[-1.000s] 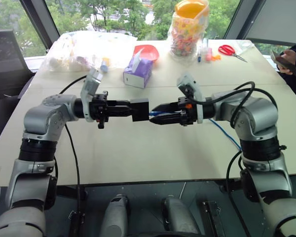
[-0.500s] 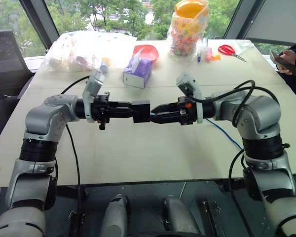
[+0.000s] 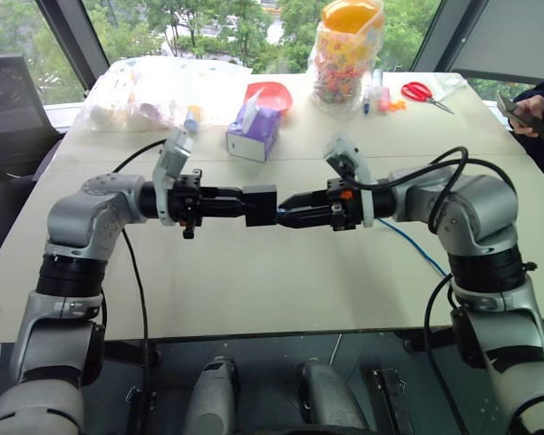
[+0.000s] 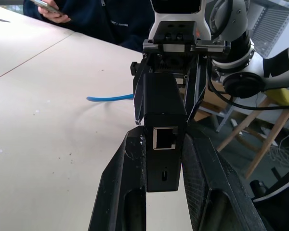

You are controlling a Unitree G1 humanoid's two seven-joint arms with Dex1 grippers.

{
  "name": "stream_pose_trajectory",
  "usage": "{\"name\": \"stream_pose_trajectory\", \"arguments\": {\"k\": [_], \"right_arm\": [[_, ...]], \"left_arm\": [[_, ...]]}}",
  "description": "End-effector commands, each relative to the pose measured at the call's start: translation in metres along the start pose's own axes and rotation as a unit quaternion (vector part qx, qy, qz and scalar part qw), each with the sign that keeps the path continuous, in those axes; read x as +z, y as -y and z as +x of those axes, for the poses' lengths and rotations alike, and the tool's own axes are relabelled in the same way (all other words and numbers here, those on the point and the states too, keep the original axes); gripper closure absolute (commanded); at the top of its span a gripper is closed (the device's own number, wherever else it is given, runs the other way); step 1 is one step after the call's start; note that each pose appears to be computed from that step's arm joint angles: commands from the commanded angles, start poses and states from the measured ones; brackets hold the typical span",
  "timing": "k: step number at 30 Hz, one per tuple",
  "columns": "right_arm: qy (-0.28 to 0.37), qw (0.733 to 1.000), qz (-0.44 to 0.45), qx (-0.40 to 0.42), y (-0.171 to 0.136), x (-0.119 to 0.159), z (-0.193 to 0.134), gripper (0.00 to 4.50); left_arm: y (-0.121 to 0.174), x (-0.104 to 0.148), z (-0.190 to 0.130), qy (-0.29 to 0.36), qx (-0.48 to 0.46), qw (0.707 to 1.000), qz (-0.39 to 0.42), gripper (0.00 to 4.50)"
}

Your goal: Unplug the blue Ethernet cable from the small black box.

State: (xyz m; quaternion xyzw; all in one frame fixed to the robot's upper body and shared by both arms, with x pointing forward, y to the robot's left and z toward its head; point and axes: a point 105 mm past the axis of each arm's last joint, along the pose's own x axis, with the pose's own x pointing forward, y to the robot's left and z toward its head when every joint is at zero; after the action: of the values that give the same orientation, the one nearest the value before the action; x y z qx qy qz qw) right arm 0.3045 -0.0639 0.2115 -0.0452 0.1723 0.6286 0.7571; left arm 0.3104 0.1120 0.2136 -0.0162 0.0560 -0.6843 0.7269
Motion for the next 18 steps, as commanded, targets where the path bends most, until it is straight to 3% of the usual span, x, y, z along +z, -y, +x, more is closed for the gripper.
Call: {"name": "stream_pose_trajectory", "arguments": {"k": [1, 2, 4, 7, 18], "right_arm": [[0.009, 1.000, -0.022, 0.009, -0.0050, 0.0096, -0.0012, 2.66], [0.009, 1.000, -0.022, 0.009, -0.0051, 0.0096, -0.0012, 2.66], [0.009, 1.000, -0.022, 0.010, -0.0051, 0.0098, -0.0011, 3.22], [0.009, 1.000, -0.021, 0.011, -0.0051, 0.0099, -0.0015, 4.46], [0.006, 1.000, -0.019, 0.010, -0.0040, 0.0085, -0.0026, 4.49]], "left_arm": [[0.0053, 0.0111, -0.0015, -0.001, -0.004, 1.000, 0.030, 4.05], [0.0054, 0.0112, -0.0016, -0.001, -0.004, 1.000, 0.030, 4.05], [0.0054, 0.0114, -0.0018, -0.001, -0.004, 1.000, 0.030, 4.05], [0.0062, 0.0107, -0.0021, -0.003, -0.005, 1.000, 0.030, 4.05], [0.0079, 0.0096, -0.0031, -0.005, -0.008, 0.999, 0.030, 4.05]]}}
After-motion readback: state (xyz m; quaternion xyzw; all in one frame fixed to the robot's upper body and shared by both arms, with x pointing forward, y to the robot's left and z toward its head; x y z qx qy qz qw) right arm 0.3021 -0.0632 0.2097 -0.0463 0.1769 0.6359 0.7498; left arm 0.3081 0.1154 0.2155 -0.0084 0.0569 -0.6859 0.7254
